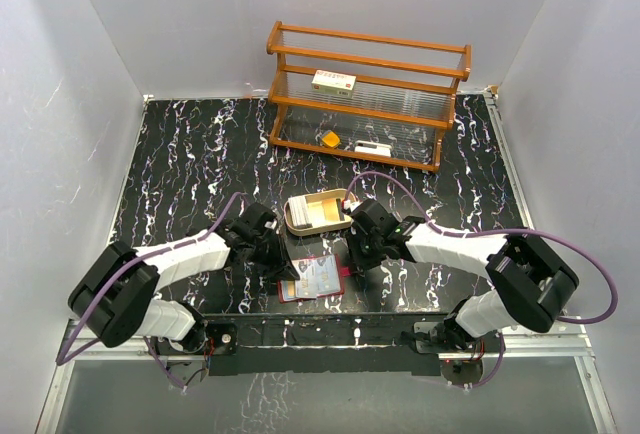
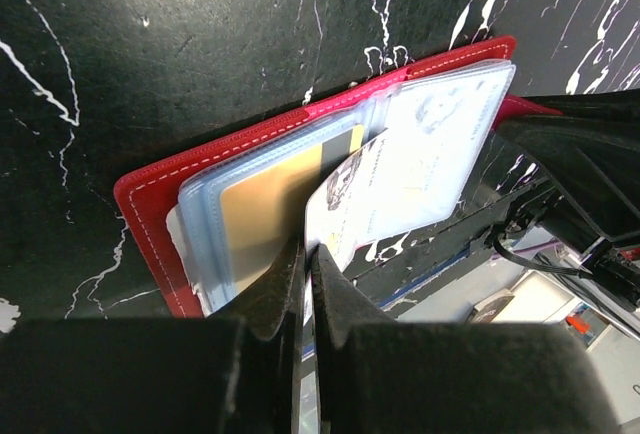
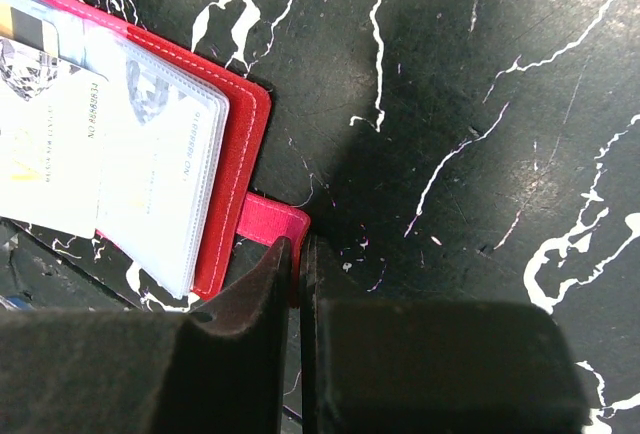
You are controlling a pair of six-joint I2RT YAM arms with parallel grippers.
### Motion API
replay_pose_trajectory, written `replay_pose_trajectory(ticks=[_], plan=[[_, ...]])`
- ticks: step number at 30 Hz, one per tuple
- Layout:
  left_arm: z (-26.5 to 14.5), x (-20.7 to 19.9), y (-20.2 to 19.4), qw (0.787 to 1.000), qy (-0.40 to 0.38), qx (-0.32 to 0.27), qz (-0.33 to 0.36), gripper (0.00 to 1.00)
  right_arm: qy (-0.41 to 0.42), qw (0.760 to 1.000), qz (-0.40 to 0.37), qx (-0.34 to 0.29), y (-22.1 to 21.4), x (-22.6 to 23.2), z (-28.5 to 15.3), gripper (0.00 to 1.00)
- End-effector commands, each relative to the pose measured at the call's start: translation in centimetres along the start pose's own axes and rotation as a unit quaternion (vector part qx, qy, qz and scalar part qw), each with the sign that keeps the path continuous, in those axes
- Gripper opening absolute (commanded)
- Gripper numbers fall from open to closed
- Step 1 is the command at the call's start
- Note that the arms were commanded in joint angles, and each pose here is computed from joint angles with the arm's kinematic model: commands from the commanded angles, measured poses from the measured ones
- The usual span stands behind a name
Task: Put the credit cards into the card holder
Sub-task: Insert the credit card into the card holder.
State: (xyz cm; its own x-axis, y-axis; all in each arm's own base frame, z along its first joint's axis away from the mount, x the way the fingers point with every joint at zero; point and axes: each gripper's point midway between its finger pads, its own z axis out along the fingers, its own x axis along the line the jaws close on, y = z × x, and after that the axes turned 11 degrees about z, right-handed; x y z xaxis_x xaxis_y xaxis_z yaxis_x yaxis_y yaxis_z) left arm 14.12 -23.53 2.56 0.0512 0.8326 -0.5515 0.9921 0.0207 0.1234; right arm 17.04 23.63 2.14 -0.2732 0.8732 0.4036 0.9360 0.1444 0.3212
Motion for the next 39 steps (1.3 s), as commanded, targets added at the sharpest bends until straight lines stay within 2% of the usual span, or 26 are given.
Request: replay_pose_trajectory(ticks=[1,18,23,32,39], plan=[[0.3,1.1,0.3,0.999,0.037,-0.005,-0.010,0.00,0.011,1.000,0.001,-0.007,0.7,0.8,0.3,0.00],[1.2,0.7,1.5,0.999,0.035,-0.018,-0.017,0.00,0.027,0.999,0.027,-0.026,0.9,1.4,0.1,0.00],[1.2,0.5,1.8,0.999,0.025,-0.023,0.022,0.00,0.030,0.999,0.034,-0.025,0.6,1.3,0.3,0.00],[0.9,1.2,1.7,0.995,0.050,0.002,0.082,0.00,0.033,0.999,0.037,-0.020,0.2,1.2,0.5,0.01],[1.2,0.8,1.9,0.994,0.046,0.014,0.096,0.00,0.035,0.998,0.048,-0.019,-0.4,0.9,0.8,0.01]])
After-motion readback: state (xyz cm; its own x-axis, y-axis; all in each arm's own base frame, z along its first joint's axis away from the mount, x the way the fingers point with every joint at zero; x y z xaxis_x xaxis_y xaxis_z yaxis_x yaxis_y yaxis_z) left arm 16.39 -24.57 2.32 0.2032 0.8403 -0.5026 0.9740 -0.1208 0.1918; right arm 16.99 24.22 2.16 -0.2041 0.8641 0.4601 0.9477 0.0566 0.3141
